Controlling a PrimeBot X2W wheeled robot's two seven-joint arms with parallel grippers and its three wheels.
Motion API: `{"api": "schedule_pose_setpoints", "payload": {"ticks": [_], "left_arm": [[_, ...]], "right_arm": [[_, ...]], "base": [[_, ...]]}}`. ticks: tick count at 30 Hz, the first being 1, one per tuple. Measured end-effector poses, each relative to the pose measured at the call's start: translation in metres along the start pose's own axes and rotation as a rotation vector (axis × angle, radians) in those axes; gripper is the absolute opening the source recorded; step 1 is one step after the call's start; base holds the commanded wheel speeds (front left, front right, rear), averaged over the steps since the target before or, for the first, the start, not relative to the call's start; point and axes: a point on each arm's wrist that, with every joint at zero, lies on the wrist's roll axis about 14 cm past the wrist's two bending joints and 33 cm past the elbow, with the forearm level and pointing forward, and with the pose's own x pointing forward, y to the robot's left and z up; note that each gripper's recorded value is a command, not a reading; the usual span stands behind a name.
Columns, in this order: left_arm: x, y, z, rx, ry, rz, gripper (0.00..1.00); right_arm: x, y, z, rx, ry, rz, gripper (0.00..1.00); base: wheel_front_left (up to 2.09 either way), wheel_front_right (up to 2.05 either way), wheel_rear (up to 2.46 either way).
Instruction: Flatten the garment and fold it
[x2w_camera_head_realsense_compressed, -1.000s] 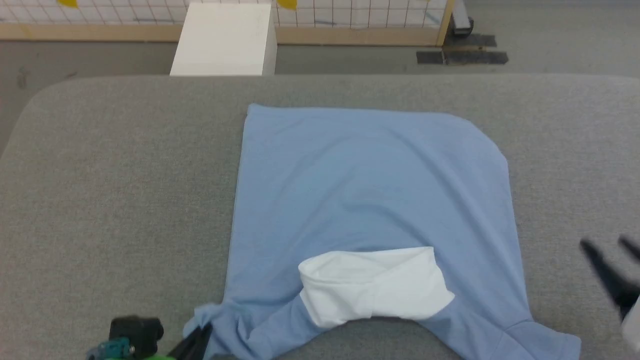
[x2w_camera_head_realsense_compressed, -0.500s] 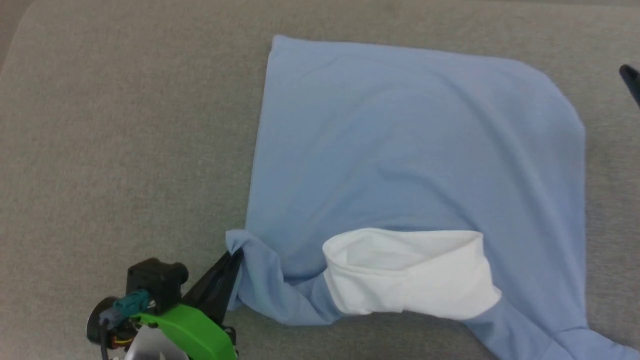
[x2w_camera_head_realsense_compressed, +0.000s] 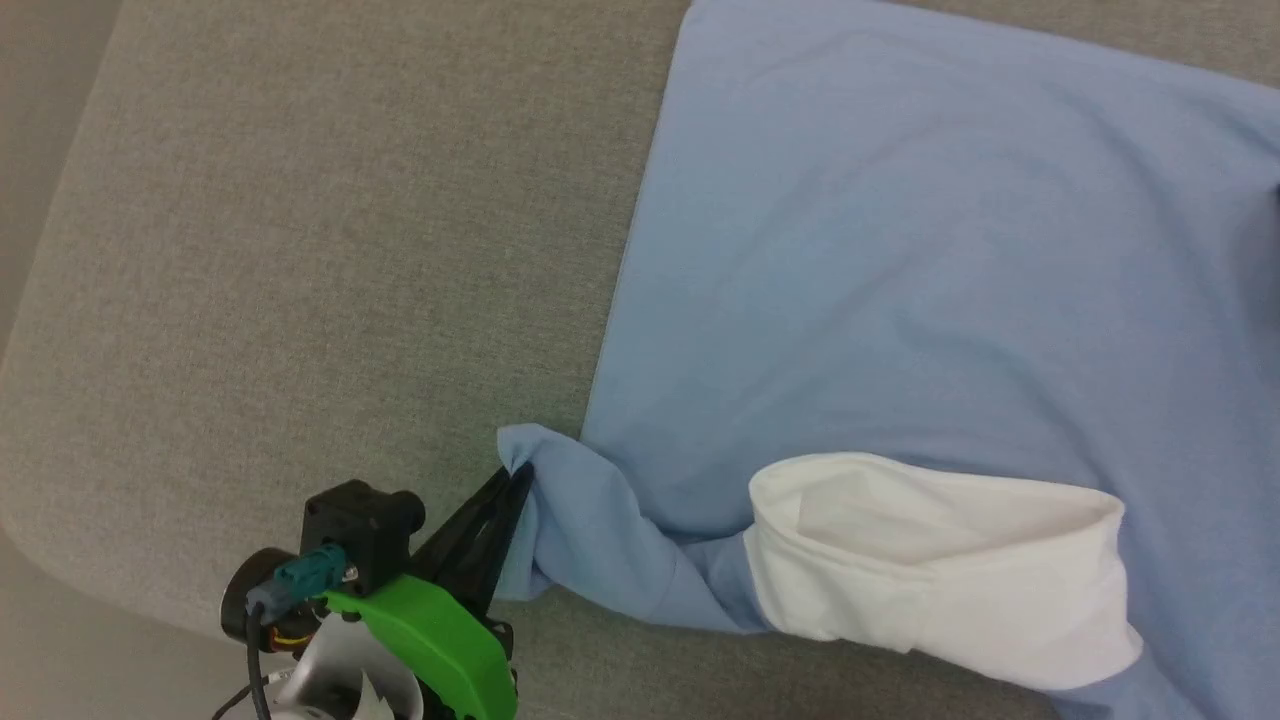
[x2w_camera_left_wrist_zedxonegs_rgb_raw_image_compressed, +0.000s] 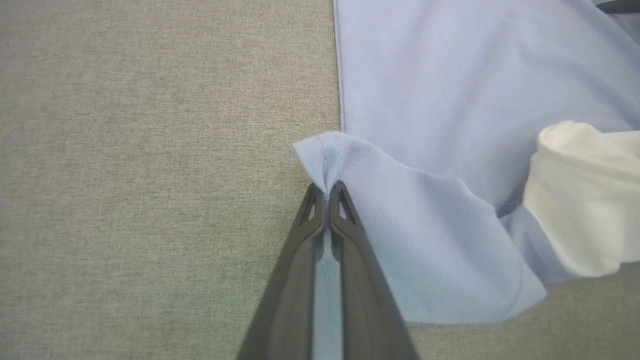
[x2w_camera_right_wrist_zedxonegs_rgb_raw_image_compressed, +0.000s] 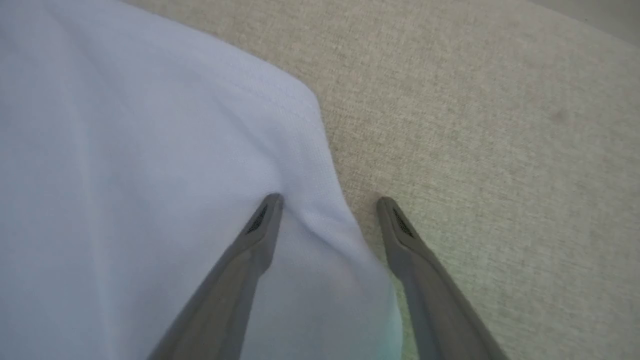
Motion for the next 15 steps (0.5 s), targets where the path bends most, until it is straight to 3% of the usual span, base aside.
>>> {"api": "schedule_pose_setpoints", "payload": {"ticks": [9, 15], "left_arm": [[0.007, 0.006, -0.003, 0.007, 0.012, 0.011, 0.0], [-0.006, -0.004, 0.009, 0.032, -0.041, -0.023, 0.0]], "right_arm": [[-0.001, -0.007, 0.006, 0.022, -0.039, -0.01, 0.0], [-0.065, -0.058, -0.015, 0.165, -0.112, -0.1, 0.0]], "base": [[0.0, 0.0, 0.0], [0.0, 0.0, 0.0]]}}
